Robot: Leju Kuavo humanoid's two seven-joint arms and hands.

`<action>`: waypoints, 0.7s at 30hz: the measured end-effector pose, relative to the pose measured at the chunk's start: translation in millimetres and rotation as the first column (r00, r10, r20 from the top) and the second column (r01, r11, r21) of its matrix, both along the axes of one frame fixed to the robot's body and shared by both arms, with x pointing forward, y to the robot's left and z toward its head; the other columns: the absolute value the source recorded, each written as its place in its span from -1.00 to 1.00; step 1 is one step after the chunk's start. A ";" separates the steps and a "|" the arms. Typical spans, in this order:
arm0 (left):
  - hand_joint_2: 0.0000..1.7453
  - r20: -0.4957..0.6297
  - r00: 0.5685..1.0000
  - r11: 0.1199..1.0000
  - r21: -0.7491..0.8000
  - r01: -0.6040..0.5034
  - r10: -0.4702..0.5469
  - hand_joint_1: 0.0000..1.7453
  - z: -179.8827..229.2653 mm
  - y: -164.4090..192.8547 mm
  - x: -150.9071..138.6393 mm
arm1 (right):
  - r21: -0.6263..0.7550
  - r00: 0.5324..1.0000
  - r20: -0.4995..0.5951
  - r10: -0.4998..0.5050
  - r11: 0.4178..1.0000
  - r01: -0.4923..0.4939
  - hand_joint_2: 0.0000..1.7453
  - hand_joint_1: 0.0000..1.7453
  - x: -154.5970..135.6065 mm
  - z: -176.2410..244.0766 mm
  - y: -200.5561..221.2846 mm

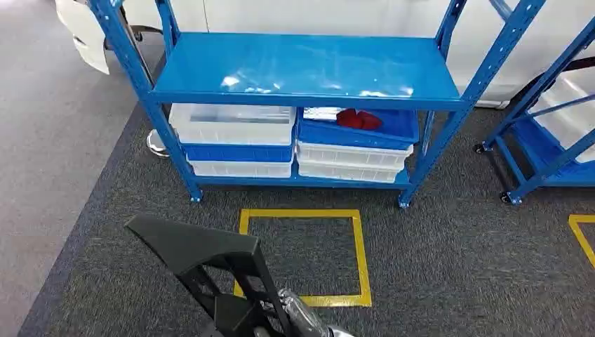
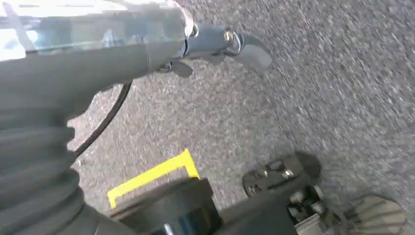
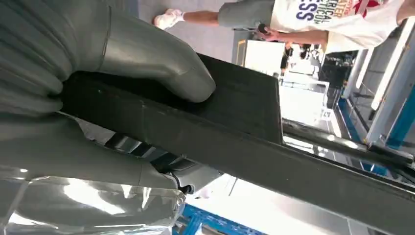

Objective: Take the parts from the cabinet and place them on the table.

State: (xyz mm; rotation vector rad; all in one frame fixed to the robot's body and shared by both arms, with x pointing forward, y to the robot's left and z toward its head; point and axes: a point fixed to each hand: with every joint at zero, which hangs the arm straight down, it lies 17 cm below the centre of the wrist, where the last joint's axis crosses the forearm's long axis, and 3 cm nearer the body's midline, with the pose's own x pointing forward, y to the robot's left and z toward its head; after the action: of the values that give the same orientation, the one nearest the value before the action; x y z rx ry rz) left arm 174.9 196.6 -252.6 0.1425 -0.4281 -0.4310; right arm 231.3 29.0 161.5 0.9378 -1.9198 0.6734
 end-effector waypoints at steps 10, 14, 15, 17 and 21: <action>1.00 0.017 1.000 1.000 0.000 -0.002 0.002 -1.00 1.0 -0.2 2.2 | 0.009 0.999 -0.026 0.031 0.999 -0.031 1.00 1.00 -2.9 -2.0 0.9; 1.00 0.018 1.000 1.000 -0.002 -0.001 0.001 -1.00 0.8 -1.0 0.6 | 0.013 0.999 -0.025 0.036 0.999 -0.036 1.00 1.00 -2.3 -0.2 1.7; 1.00 0.020 1.000 1.000 -0.002 -0.001 0.001 -1.00 1.1 -0.9 1.7 | 0.013 0.999 -0.027 0.038 0.999 -0.038 1.00 1.00 -3.1 -0.9 1.7; 1.00 0.021 1.000 1.000 -0.001 -0.001 0.001 -1.00 1.0 -0.6 1.3 | 0.016 0.999 -0.030 0.043 0.999 -0.043 1.00 1.00 -3.6 -0.2 2.6; 1.00 0.017 1.000 1.000 -0.001 -0.002 0.002 -1.00 -0.1 -0.2 -2.3 | 0.014 0.998 -0.039 0.044 0.999 -0.044 1.00 1.00 -3.5 -2.9 2.8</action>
State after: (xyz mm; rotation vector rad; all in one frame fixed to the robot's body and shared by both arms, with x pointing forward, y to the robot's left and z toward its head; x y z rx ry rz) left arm 172.6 196.4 -252.7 0.1460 -0.4450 -0.4274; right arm 227.8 31.7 158.6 0.9969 -1.8757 0.6636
